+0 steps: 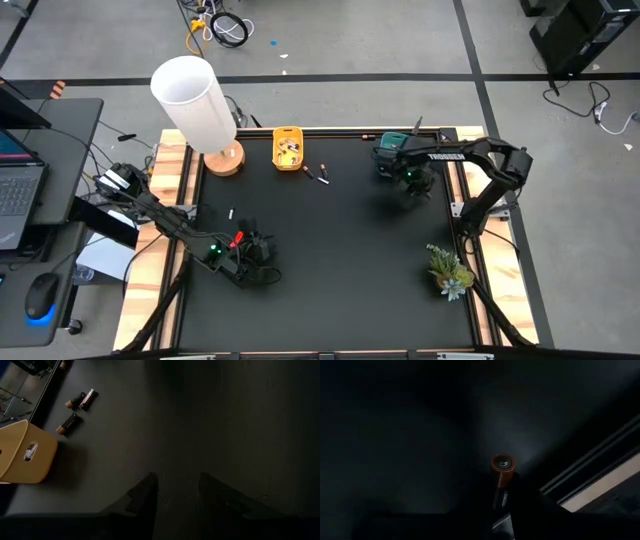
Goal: Sort batteries
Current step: Put the black battery into the blue bin
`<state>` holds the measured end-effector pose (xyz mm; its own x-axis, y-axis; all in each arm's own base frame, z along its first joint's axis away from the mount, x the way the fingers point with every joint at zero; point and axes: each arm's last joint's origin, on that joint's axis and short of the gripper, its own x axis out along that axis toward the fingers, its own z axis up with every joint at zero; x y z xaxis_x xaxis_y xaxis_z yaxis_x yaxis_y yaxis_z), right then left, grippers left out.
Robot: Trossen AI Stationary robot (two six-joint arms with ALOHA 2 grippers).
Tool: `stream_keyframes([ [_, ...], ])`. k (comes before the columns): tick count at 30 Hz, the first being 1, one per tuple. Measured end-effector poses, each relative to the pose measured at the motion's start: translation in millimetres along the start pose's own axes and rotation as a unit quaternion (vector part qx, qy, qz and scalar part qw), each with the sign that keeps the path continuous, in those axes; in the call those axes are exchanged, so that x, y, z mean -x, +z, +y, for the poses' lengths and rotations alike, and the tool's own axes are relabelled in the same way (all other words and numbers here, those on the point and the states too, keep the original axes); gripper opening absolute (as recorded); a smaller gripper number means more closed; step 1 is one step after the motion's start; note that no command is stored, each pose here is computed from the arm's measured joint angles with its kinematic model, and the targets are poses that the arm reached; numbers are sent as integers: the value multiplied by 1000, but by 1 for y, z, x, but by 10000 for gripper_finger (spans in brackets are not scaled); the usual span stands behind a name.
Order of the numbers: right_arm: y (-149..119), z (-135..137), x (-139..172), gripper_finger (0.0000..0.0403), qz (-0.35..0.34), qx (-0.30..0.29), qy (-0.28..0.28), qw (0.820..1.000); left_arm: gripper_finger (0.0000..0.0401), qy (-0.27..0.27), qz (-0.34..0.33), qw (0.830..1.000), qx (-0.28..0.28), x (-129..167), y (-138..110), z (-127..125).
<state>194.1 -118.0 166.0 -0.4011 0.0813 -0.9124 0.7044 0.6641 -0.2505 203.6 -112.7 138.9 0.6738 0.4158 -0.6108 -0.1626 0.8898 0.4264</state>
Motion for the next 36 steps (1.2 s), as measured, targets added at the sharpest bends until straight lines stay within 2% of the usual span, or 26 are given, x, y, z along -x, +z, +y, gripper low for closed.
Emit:
stream_keyframes([
  [5, 11, -1, 31, 42, -83, -5, -42, 996, 147, 0, 1, 1000, 0, 0, 0, 0],
  [10, 23, -6, 59, 41, -169, -12, -96, 981, 147, 0, 1, 1000, 0, 0, 0, 0],
  [17, 40, -4, 75, 41, -254, 10, -74, 964, 147, 0, 1, 1000, 0, 0, 0, 0],
  [25, 49, -9, 78, 144, -289, 4, -65, 955, 147, 4, -1, 1000, -3, 0, 0, 0],
  [28, 53, -11, 80, 164, -302, 11, -65, 951, 147, 27, -9, 1000, -13, 0, 0, 2],
  [31, 55, -14, 91, 167, -321, 27, -69, 944, 147, 70, -25, 997, -14, 0, 1, 4],
  [36, 67, -13, 125, 164, -419, 77, -57, 903, 147, 157, -48, 986, -9, -2, 4, 12],
])
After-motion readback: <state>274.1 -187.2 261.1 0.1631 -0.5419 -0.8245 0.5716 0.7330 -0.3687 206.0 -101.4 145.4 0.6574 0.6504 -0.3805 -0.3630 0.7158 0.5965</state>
